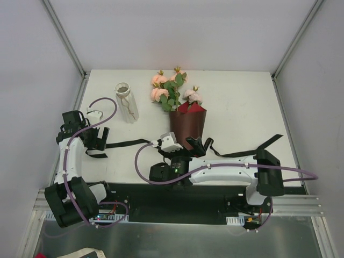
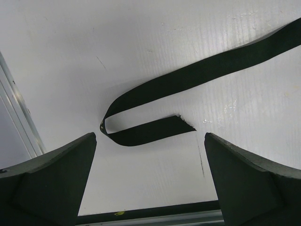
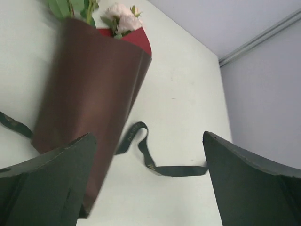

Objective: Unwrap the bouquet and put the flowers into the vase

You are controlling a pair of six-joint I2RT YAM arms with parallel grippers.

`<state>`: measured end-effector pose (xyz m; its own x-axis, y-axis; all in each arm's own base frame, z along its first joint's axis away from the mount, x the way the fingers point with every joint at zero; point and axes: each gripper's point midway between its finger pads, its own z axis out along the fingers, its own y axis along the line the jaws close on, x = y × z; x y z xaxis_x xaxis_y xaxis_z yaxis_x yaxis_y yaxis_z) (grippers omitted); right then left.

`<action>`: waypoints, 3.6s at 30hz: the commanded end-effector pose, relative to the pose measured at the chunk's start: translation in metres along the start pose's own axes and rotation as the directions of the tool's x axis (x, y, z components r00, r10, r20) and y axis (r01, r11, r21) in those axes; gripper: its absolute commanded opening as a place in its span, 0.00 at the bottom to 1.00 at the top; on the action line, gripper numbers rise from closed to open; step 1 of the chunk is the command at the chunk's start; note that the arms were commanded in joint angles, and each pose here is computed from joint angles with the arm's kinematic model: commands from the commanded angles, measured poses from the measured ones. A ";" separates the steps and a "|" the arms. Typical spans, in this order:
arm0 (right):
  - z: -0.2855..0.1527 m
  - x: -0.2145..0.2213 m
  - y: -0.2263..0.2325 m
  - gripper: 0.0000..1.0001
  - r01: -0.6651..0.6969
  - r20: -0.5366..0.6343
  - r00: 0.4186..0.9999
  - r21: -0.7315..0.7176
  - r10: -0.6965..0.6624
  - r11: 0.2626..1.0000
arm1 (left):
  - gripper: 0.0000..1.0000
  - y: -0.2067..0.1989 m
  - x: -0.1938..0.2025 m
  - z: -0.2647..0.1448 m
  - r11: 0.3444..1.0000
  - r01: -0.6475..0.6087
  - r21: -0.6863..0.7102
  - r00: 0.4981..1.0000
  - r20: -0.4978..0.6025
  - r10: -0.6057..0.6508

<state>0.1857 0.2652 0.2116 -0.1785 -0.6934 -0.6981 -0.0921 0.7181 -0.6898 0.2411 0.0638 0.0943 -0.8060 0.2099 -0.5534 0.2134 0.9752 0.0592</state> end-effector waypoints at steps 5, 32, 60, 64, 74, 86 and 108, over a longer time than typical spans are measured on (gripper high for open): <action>-0.020 0.006 -0.019 1.00 0.045 0.012 0.999 0.045 -0.046 0.998 | 0.99 -0.001 -0.010 -0.006 1.000 0.003 0.014 0.999 0.043 -0.004; 0.019 0.057 0.072 0.97 0.289 -0.141 0.937 -0.195 -0.319 0.937 | 0.99 -0.007 -0.003 -0.001 0.999 0.002 0.046 0.999 0.034 -0.004; 0.040 -0.010 -0.018 0.97 0.042 -0.039 0.999 0.194 -0.035 0.980 | 0.99 -0.004 -0.014 -0.013 1.000 -0.025 0.015 0.997 0.078 0.024; 0.028 -0.026 -0.059 0.97 -0.065 0.049 0.997 0.218 0.055 0.974 | 0.99 -0.002 -0.018 -0.019 0.999 -0.035 0.004 0.996 0.084 0.034; 0.037 0.045 -0.130 0.97 -0.336 -0.112 0.915 0.319 0.387 0.886 | 0.99 -0.004 -0.030 -0.039 0.997 -0.071 0.003 0.991 0.116 0.070; 0.109 0.119 -0.074 0.96 -0.868 -0.592 0.316 0.134 0.741 0.477 | 0.99 -0.014 -0.049 -0.062 0.996 -0.076 0.043 0.983 0.169 0.068; 0.140 0.157 -0.035 0.15 -0.900 -0.711 0.180 0.160 0.679 0.406 | 0.99 -0.036 -0.061 -0.103 0.990 -0.105 0.099 0.972 0.221 0.081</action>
<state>0.2903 0.1103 0.0877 -0.8034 0.3989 -0.4421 0.3141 0.9146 0.2546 0.2276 0.0312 0.1925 -0.6800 0.2639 -0.6841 0.3246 0.9449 0.0419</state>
